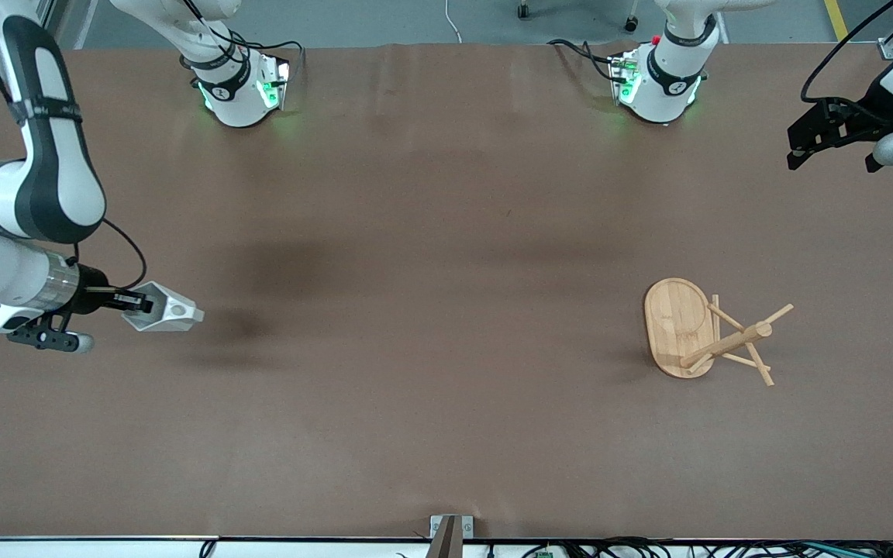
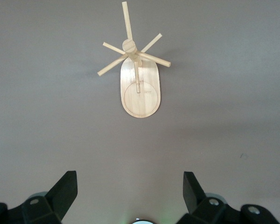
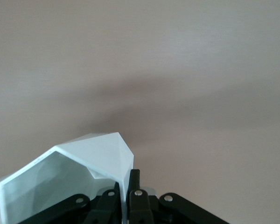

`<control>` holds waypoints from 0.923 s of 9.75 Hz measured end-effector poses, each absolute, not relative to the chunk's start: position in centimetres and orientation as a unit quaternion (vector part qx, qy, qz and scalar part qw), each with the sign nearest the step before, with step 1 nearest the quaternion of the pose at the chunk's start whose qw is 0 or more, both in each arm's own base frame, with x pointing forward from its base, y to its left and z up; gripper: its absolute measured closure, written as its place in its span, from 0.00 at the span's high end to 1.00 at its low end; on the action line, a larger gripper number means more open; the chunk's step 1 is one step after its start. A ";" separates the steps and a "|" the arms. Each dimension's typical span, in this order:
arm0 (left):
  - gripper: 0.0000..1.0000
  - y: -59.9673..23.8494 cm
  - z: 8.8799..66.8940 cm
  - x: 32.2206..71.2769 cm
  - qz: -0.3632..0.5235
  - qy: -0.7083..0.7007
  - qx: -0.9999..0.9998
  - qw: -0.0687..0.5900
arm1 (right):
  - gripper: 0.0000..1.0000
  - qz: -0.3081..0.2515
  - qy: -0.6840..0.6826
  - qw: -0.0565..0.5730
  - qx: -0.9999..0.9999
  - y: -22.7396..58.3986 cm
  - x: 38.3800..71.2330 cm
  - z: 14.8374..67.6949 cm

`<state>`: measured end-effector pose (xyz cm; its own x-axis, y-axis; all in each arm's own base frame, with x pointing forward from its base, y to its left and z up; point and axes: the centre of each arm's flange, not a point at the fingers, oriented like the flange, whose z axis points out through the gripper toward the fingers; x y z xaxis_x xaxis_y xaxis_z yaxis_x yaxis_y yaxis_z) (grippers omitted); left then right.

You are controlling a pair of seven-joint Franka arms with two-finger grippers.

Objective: Hang cup on rack
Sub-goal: 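Lift the white cup with the right gripper toward the table middle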

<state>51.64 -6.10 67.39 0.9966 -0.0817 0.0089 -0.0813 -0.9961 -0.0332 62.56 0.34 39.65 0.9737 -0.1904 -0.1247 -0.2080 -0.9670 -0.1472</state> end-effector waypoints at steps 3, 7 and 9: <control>1.00 -8.5 67.3 51.3 -0.002 0.063 -0.998 -0.007 | 0.04 0.075 0.110 0.221 -0.966 10.0 62.3 41.6; 1.00 -11.9 65.5 51.8 0.021 0.113 -0.992 -0.047 | 0.04 0.109 0.088 0.405 -0.904 19.4 60.7 44.0; 1.00 -19.8 64.5 50.0 0.033 0.190 -0.980 -0.048 | 0.04 0.114 0.059 0.490 -0.862 22.9 59.6 44.5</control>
